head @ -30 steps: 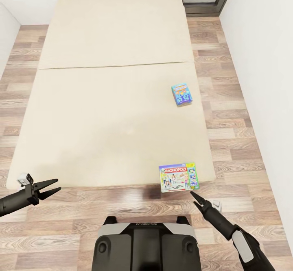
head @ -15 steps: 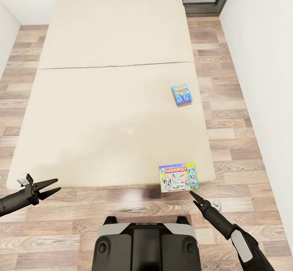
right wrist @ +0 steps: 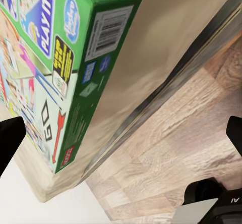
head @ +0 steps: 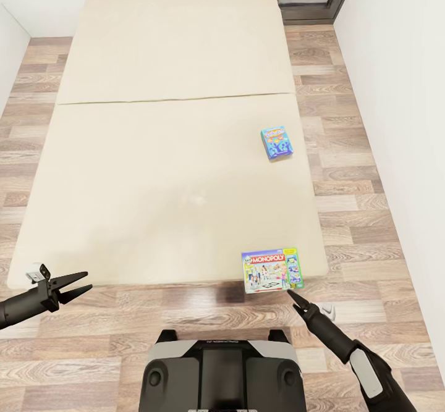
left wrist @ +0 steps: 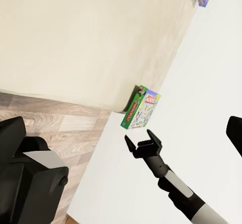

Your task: Put all the toys in the child's room - the three board games (two on the bed and one on the table), the two jigsaw puzzles on the table, and the tennis ball on the table - inside the toy box on the table in the child's room.

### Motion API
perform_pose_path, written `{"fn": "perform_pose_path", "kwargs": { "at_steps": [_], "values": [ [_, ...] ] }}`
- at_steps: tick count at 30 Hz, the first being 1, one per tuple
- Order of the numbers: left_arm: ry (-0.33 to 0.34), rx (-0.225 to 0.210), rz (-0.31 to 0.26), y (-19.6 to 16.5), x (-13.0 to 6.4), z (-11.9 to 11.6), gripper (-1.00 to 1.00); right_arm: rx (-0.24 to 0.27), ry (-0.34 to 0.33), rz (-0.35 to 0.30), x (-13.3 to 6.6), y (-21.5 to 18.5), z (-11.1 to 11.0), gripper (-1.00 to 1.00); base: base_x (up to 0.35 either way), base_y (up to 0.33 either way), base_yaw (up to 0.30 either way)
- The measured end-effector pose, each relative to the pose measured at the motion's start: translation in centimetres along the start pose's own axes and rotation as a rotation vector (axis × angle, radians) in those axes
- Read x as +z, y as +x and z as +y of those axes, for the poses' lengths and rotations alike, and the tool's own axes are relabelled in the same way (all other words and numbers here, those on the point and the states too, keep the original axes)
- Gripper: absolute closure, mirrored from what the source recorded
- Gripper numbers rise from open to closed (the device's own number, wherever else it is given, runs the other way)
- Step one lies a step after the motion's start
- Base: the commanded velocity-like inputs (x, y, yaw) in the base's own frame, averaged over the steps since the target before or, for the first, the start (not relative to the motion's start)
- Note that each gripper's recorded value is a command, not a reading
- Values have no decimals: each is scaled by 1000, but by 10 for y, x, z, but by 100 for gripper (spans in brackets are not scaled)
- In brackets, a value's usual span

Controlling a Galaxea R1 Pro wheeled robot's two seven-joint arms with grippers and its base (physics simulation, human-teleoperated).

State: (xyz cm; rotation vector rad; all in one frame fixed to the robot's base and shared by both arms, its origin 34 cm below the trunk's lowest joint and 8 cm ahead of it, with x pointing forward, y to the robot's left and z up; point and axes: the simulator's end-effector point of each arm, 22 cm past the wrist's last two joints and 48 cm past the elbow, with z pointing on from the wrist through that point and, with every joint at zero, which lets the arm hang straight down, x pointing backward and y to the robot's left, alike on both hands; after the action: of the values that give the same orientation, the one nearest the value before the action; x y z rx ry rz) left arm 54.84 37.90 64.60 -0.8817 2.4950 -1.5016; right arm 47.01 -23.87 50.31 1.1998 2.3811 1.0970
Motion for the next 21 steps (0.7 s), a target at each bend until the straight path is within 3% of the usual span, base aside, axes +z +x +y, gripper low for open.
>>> {"fn": "perform_pose_path", "kwargs": {
  "at_steps": [21],
  "values": [
    [0, 0, 0, 0, 0, 0, -100, -42, -44, 55, 26, 8, 24, -100, 0, 0, 0]
  ]
}}
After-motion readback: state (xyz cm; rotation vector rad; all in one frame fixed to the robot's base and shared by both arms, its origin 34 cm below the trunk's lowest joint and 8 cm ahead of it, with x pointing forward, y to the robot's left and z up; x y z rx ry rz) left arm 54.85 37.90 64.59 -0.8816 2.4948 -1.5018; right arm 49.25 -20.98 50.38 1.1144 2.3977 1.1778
